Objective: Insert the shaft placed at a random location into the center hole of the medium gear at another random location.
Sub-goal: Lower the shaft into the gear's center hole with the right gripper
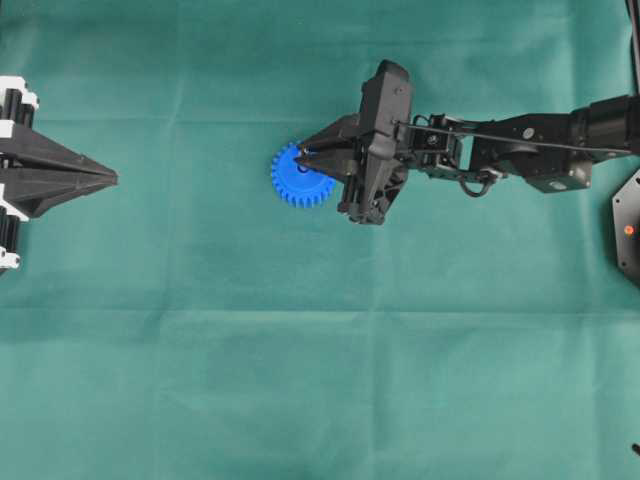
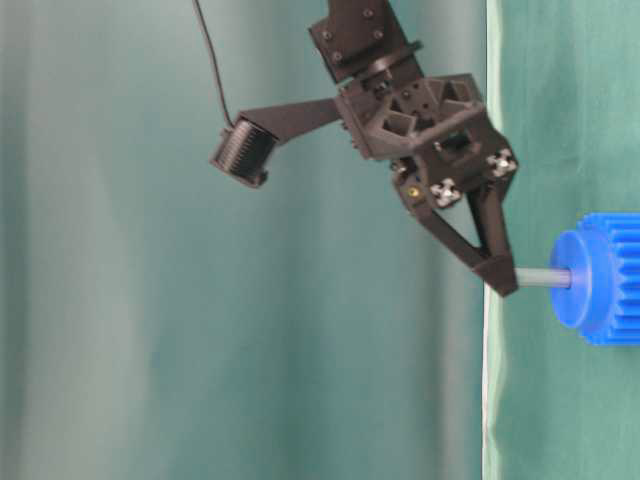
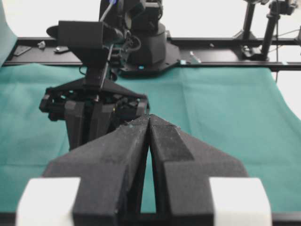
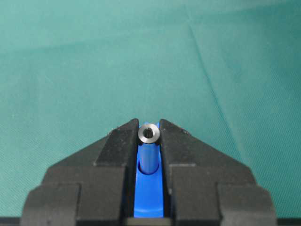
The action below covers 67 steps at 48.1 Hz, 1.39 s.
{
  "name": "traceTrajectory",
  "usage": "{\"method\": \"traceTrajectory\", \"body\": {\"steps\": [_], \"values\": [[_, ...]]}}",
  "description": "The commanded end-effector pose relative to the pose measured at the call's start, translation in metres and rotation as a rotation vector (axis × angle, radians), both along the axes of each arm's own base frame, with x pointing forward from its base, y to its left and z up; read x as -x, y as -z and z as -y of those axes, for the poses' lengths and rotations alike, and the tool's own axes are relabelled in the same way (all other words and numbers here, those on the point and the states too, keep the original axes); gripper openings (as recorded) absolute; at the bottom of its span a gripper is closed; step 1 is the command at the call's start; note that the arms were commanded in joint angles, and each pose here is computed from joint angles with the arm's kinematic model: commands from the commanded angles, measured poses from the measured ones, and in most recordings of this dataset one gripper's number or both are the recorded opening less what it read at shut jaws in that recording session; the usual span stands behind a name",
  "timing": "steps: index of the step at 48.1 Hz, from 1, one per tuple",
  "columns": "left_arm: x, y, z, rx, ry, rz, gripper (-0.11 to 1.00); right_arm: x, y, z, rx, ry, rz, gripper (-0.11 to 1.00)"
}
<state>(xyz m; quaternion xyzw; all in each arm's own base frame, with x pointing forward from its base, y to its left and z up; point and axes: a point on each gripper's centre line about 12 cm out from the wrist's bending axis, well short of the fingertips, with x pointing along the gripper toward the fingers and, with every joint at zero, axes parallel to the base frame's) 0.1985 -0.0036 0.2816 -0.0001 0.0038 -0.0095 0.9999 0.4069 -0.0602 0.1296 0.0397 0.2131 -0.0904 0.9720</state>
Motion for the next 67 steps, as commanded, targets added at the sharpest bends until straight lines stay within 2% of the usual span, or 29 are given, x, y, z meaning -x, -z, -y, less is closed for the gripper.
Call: {"method": "traceTrajectory", "body": {"steps": [1,41,67], "values": [[-0.002,-0.010,0.001,-0.001,0.004,0.025,0.00,-0.008,-0.010,0.000,0.012,-0.004,0.035,0.13],[-0.003,-0.009,0.001,-0.003,0.004,0.022,0.00,-0.008,0.009,0.001,0.006,-0.004,-0.010,0.13],[-0.003,-0.008,0.001,-0.003,0.004,0.017,0.00,-0.008,0.010,0.001,0.004,-0.003,-0.015,0.13]]}}
